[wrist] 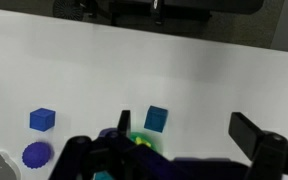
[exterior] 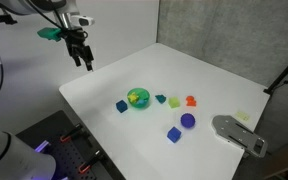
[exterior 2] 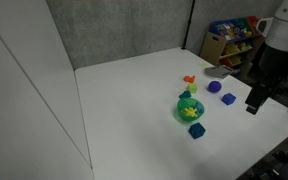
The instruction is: Remove the yellow object from the green bowl and put it on the table
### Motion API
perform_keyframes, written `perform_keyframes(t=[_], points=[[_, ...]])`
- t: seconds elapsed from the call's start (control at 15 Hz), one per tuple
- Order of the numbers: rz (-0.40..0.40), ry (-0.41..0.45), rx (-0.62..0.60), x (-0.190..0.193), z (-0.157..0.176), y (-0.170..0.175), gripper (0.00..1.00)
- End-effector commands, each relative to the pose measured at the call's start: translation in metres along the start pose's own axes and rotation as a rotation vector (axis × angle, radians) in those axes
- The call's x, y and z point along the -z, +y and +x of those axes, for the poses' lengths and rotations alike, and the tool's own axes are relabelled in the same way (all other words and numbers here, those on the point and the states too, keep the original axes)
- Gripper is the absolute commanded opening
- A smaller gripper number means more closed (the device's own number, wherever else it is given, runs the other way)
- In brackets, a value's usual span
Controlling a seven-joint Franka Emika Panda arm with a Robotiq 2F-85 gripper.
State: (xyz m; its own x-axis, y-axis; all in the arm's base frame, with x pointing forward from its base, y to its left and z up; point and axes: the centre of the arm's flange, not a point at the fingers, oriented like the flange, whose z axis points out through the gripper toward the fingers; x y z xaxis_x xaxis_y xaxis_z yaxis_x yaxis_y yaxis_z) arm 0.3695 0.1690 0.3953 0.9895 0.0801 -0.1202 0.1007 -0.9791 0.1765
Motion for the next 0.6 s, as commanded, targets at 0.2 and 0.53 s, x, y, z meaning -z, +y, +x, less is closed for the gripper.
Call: perform_keyframes(t=[0.2, 0.53], points=[[0.075, 0.052, -0.038, -0.017, 0.073, 0.004, 1.00], [0.115, 0.104, -0.081, -0.047, 0.129, 0.015, 1.00]])
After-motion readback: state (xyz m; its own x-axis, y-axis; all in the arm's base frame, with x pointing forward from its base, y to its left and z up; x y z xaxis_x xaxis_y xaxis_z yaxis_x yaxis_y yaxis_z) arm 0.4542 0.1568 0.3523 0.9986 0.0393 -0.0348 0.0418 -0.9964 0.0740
